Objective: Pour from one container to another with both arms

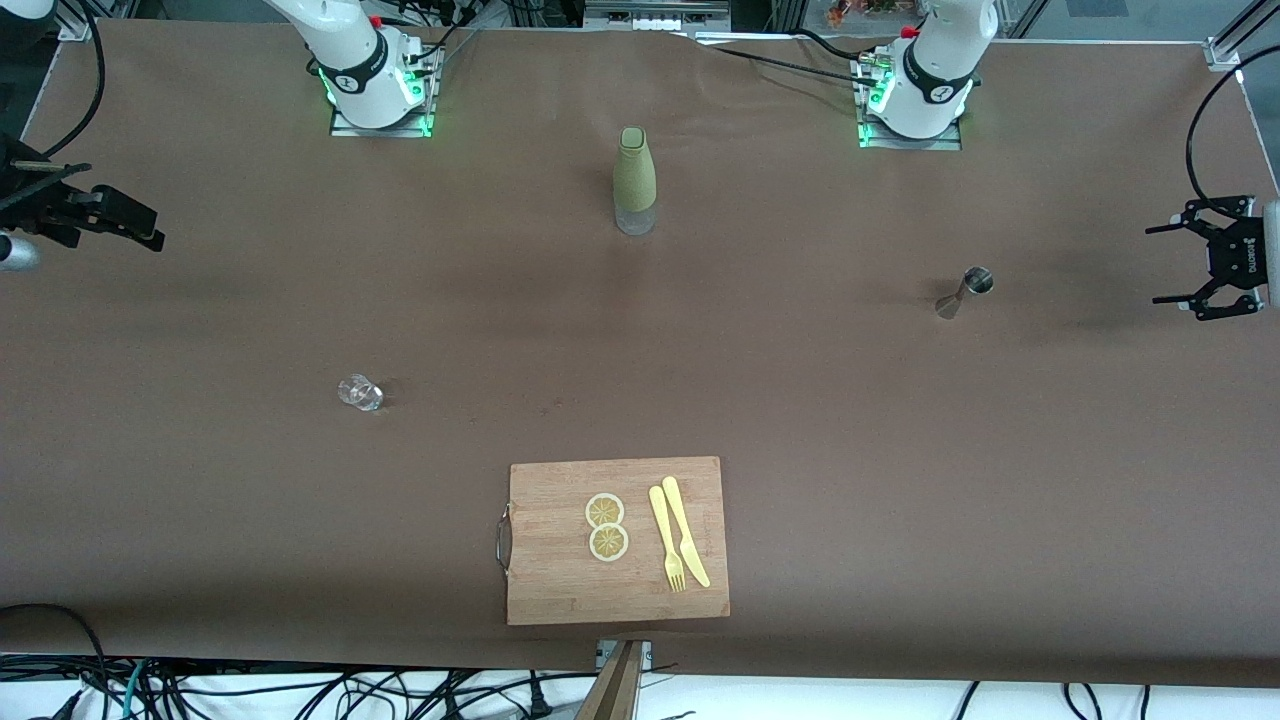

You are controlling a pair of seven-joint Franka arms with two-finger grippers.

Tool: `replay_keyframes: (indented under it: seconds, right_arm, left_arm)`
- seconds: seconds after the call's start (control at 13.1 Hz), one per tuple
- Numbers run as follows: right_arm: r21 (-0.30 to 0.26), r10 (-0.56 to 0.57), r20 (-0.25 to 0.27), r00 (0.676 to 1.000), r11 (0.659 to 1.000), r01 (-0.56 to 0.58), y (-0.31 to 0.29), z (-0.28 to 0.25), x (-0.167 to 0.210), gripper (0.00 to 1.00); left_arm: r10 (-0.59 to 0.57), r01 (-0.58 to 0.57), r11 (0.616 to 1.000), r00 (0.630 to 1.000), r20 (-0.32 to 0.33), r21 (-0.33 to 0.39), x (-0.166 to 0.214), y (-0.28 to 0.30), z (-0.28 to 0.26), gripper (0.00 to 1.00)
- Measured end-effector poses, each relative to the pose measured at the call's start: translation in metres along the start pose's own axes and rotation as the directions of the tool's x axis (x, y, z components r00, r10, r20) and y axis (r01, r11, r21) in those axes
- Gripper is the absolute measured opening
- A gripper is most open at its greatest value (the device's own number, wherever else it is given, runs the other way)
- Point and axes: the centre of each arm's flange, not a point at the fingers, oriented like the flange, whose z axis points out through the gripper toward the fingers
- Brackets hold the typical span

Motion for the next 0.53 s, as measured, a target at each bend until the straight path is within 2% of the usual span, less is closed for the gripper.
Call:
replay_keyframes:
  seconds: [0.15, 0.3, 0.38, 0.53]
  right_arm:
    - [0.001, 0.0, 0.031, 1.0, 1.0, 0.0, 0.0, 0.002, -0.003, 1.0]
    - [0.001, 0.0, 0.032, 0.999, 1.0, 0.0, 0.0, 0.002, -0.003, 1.0]
    - [0.0, 0.0, 0.031, 1.0, 1.0, 0.0, 0.0, 0.002, -0.003, 1.0]
    - [0.0, -0.002, 0.029, 1.0, 1.0, 0.002, -0.001, 0.0, -0.003, 1.0]
  left_arm:
    - [-0.186, 0.182, 0.981, 0.98, 0.069, 0.059, 0.048, 0.026, -0.017, 1.0]
    - [-0.377, 0.359, 0.921, 0.92, 0.106, 0.153, 0.085, 0.056, -0.035, 1.0]
    - [-0.469, 0.443, 0.873, 0.877, 0.104, 0.205, 0.104, 0.073, -0.042, 1.0]
    - [-0.641, 0.595, 0.743, 0.765, 0.07, 0.305, 0.141, 0.108, -0.052, 1.0]
